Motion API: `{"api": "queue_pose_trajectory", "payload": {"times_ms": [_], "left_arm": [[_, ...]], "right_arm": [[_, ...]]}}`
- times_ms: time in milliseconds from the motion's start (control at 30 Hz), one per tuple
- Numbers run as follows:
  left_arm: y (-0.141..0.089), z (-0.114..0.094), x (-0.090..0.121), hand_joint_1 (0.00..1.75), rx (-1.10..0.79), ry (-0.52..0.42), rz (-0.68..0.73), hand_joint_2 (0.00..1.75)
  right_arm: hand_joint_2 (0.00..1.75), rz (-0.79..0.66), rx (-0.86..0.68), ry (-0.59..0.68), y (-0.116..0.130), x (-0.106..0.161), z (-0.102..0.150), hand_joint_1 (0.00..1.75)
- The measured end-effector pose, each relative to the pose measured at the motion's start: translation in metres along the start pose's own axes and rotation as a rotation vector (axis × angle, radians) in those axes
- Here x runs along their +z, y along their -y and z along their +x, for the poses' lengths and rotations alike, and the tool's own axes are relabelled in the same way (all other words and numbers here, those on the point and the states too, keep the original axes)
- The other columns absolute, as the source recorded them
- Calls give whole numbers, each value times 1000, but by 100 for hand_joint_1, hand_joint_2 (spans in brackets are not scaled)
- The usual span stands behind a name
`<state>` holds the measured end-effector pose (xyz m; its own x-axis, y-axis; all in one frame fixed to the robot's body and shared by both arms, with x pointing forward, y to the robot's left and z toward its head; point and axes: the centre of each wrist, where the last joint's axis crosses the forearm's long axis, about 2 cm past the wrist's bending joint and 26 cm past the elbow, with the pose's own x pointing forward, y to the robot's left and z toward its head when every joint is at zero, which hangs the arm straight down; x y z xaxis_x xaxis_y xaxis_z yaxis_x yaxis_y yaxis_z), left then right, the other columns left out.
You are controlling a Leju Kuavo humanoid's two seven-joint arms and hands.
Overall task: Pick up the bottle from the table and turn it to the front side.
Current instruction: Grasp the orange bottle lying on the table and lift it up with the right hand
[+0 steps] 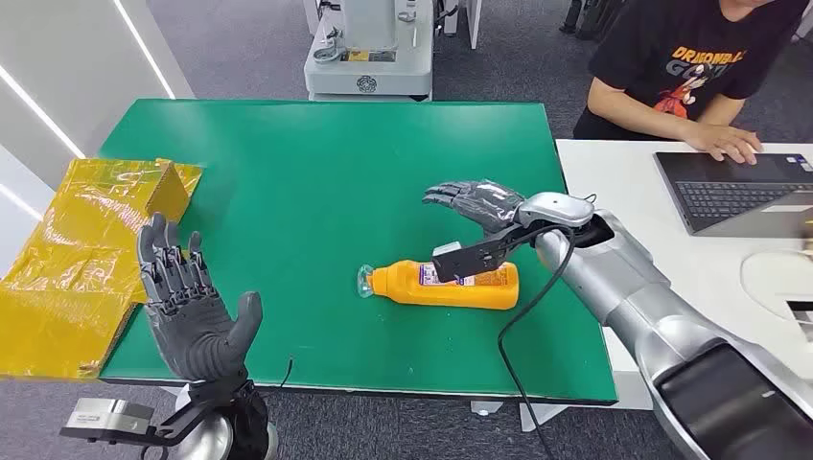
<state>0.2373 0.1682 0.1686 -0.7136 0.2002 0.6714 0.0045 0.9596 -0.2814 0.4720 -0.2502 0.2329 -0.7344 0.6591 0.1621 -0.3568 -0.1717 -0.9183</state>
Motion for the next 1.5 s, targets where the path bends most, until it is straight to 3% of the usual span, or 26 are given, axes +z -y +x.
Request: {"api": "queue_pose_trajectory", "payload": {"times_ms": [433, 767, 1000, 1033, 1100, 1167, 1233, 1500], "left_arm": [[1, 0, 0, 0, 30, 0, -28, 175], [2, 0, -5, 0, 38, 12, -40, 175], [3, 0, -7, 0, 47, 18, -41, 175], [3, 0, -8, 0, 47, 18, -41, 175], [3, 0, -8, 0, 47, 18, -42, 175], [2, 0, -8, 0, 45, 18, -42, 175], [2, 0, -8, 0, 43, 18, -42, 175], [2, -1, -7, 0, 36, 18, -35, 175]], "right_arm": [[175, 106, -60, -3, -46, -5, 2, 0], [175, 213, -62, -127, -77, 9, -10, 0], [175, 237, -76, -186, -86, 15, -15, 0], [175, 237, -78, -190, -87, 15, -15, 5], [175, 234, -77, -194, -89, 15, -15, 70], [175, 225, -73, -195, -93, 15, -14, 150], [175, 213, -69, -194, -96, 15, -13, 173], [175, 167, -59, -184, -102, 14, -11, 175]]}}
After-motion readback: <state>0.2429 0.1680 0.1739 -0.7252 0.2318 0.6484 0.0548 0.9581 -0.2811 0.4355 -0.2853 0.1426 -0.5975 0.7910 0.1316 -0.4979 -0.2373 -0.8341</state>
